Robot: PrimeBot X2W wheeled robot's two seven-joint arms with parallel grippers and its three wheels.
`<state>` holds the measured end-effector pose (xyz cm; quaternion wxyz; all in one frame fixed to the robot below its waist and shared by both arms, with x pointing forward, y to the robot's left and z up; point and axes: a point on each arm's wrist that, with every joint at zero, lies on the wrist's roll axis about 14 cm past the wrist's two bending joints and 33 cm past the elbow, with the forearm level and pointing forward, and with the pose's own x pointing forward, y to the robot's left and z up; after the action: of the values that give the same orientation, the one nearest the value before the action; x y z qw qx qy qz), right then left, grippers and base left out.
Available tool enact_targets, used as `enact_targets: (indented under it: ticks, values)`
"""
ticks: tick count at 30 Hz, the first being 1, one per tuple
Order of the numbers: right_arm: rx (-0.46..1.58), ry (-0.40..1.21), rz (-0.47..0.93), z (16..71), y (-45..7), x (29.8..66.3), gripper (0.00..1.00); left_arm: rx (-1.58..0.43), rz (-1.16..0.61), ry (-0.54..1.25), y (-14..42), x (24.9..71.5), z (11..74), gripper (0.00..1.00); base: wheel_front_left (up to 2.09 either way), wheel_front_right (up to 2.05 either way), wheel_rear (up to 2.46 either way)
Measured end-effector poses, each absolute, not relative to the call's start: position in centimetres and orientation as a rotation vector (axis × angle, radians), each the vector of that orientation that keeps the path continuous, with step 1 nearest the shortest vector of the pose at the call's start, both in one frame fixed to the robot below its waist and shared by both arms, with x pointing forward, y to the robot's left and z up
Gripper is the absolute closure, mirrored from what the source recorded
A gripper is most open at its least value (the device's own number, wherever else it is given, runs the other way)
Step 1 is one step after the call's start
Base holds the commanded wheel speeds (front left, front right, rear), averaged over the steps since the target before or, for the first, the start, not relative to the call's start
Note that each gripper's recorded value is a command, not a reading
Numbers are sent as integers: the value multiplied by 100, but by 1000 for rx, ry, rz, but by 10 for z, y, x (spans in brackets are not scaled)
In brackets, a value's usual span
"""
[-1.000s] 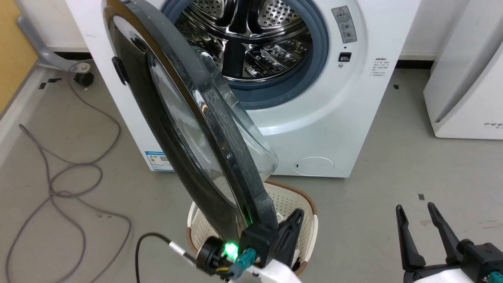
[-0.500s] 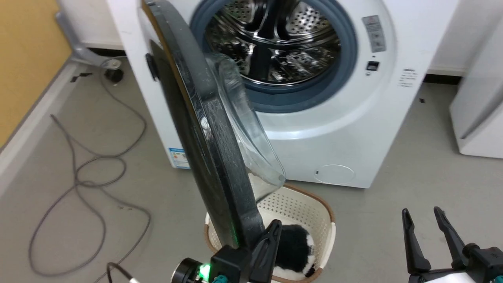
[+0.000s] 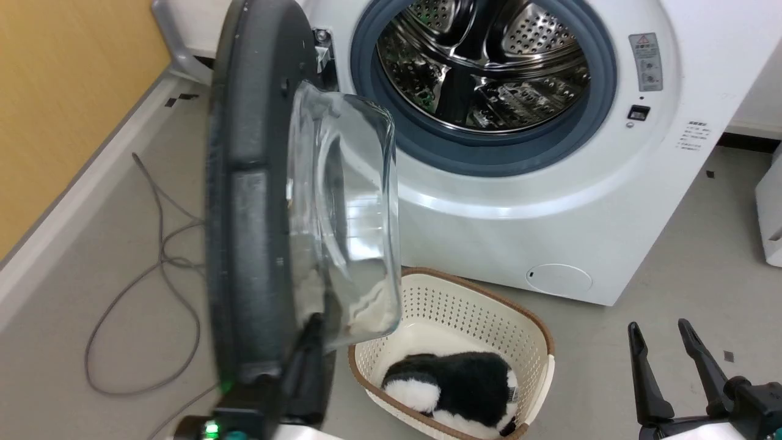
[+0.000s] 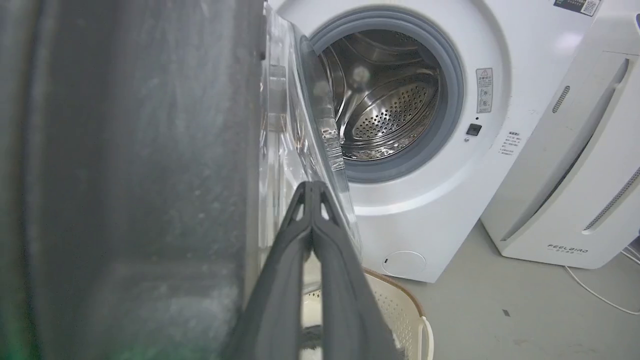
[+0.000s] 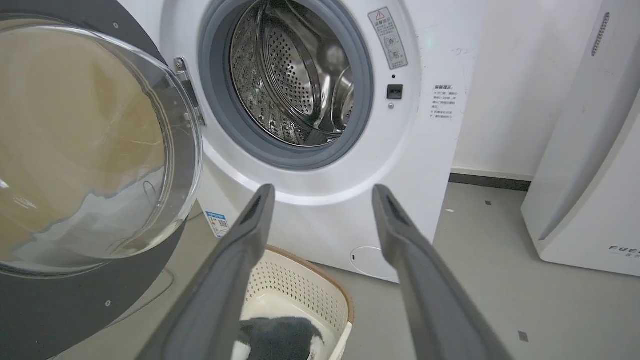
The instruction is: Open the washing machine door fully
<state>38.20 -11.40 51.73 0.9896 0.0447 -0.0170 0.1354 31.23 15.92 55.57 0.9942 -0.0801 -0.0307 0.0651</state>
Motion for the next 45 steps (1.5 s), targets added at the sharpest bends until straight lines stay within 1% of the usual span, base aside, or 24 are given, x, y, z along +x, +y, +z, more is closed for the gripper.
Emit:
enact_targets:
  ticks: [3,14,26,35,37,42,43,44,45]
  values:
    - [88,-26,279,515,-111,384,0,-150,216,-75,185,310,555,100,0,0,0]
    - [88,-5,274,509,-113,387,0,-74,542,-122,311,298,555,100,0,0,0]
    - [91,18,254,501,-119,391,0,-49,710,-57,410,293,527,100,0,0,0]
    - [91,6,242,504,-123,390,0,-33,735,-23,432,292,513,100,0,0,0]
    - [90,4,238,505,-124,389,0,-30,732,-41,429,292,516,100,0,0,0]
    - [94,-12,229,510,-127,385,0,-48,678,-101,400,288,524,100,0,0,0]
    - [94,-17,227,511,-128,384,0,-47,666,-107,392,286,524,81,0,0,0]
    - [93,-20,226,512,-128,383,0,-47,655,-107,385,282,523,53,0,0,0]
    - [92,-23,225,513,-129,383,0,-49,641,-105,377,280,521,1,0,0,0]
